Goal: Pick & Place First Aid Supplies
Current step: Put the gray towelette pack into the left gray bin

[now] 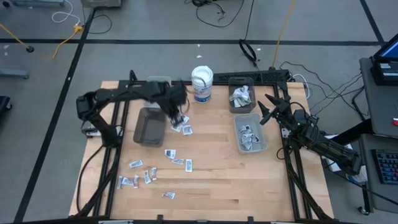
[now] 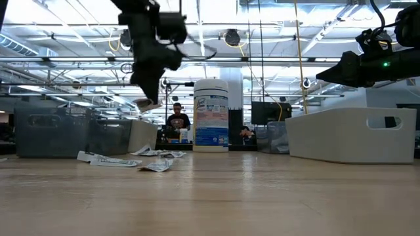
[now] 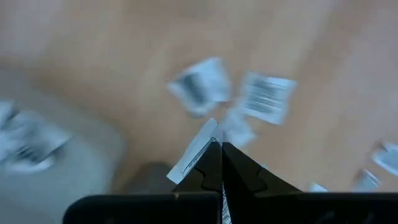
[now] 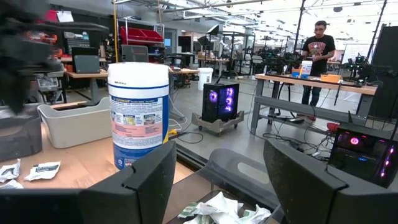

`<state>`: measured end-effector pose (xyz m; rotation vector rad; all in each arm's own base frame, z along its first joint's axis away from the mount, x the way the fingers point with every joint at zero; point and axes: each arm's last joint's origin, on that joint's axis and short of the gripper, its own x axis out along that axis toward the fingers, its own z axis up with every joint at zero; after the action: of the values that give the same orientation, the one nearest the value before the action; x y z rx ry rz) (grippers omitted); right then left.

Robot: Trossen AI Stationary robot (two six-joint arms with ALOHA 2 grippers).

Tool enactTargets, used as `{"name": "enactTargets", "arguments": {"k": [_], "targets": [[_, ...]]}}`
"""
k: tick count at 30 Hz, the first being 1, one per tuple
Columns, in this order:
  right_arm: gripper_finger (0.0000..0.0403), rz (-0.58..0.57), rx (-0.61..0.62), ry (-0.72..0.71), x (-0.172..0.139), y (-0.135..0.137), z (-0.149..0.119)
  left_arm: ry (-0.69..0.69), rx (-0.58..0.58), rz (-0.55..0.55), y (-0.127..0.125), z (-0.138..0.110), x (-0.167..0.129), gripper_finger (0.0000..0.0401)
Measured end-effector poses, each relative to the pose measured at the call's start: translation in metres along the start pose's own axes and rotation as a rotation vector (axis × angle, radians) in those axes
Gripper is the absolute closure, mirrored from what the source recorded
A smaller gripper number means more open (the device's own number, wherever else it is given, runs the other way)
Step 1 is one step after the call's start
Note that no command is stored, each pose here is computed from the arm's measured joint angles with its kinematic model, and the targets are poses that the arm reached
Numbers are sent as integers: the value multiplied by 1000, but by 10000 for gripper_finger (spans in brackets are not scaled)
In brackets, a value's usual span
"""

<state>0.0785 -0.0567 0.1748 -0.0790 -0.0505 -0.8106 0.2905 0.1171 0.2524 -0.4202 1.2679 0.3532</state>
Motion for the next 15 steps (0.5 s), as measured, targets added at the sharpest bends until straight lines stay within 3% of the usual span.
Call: {"name": "enactTargets", "arguments": {"k": [6, 15], "targets": [[165, 0, 0, 0, 0, 0, 0, 2, -240, 55, 69, 0, -7, 401], [165, 0, 0, 0, 0, 0, 0, -15, -405, 167, 136, -13, -18, 401]]}}
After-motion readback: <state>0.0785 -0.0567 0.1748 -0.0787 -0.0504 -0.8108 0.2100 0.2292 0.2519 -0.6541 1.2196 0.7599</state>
